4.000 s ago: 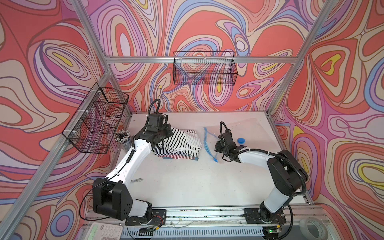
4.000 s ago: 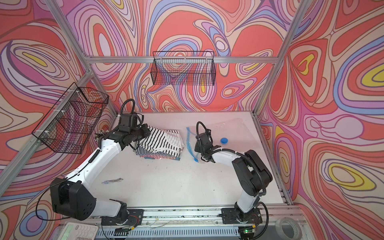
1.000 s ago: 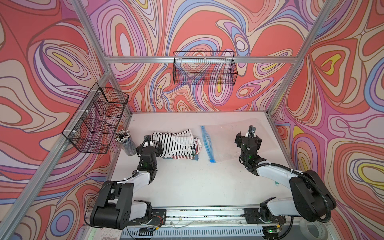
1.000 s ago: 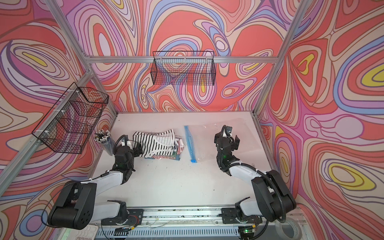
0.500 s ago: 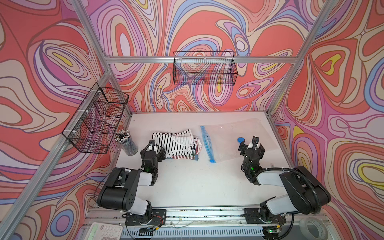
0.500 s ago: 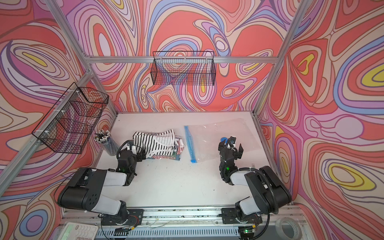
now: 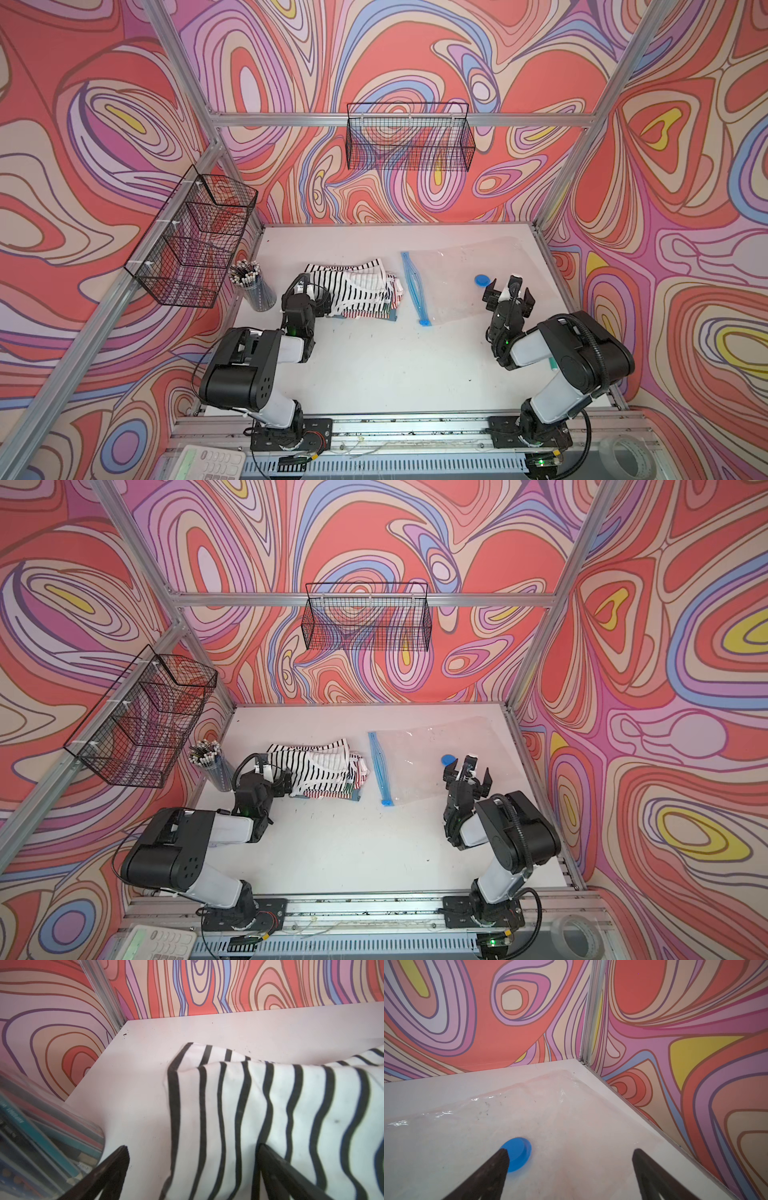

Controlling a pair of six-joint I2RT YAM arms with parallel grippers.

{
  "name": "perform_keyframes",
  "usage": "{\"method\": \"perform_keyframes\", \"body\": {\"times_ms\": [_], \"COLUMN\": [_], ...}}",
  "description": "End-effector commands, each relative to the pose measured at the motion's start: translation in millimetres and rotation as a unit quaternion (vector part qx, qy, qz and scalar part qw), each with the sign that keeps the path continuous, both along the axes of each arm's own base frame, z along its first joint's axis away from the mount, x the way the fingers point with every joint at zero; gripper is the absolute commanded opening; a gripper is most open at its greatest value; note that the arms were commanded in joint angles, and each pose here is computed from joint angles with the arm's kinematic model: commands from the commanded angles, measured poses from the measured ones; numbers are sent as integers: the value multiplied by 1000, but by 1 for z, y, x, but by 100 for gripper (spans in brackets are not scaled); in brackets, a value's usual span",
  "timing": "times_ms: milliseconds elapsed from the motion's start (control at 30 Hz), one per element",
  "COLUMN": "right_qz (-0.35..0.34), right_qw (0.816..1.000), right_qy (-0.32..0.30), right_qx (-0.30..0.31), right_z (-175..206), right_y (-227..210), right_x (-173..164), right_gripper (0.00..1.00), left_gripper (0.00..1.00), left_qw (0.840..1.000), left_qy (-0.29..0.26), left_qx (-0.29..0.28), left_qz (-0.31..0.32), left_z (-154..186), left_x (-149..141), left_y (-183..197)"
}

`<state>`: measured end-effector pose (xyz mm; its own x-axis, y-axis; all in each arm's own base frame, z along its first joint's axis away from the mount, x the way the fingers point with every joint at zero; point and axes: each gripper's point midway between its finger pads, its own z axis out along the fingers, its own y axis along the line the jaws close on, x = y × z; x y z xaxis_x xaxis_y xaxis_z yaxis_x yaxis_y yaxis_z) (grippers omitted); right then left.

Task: Take the tank top out of the vacuum bag
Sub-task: Reset both arms

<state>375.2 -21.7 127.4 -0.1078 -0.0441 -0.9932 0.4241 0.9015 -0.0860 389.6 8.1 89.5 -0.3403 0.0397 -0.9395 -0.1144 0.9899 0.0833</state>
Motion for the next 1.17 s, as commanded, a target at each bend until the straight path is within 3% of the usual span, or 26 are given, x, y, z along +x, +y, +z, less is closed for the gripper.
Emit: {"method": "perform_keyframes", "body": {"times_ms": [0,233,467,1133], "right_qz": [29,62,141,141], "right_qw": [1000,995,988,988], "right_qy": [-6,53,33,42], "right_qx": [8,53,47,51], "right_z": [5,-16,-19,-22], "right_y": [6,-5,13,13], "right_x": [12,43,40,39], "right_gripper": [98,98,98,98], "left_gripper": [100,100,100,100], "left_qw": [1000,1000,1000,1000], "left_qy": [6,9,8,10], "left_qx": [-13,-21,-23,-26], "left_qz": [-2,1,-1,-4], "left_z": [0,-1,0,-1], "left_x": [3,4,4,5], "left_y": [1,5,5,4]}}
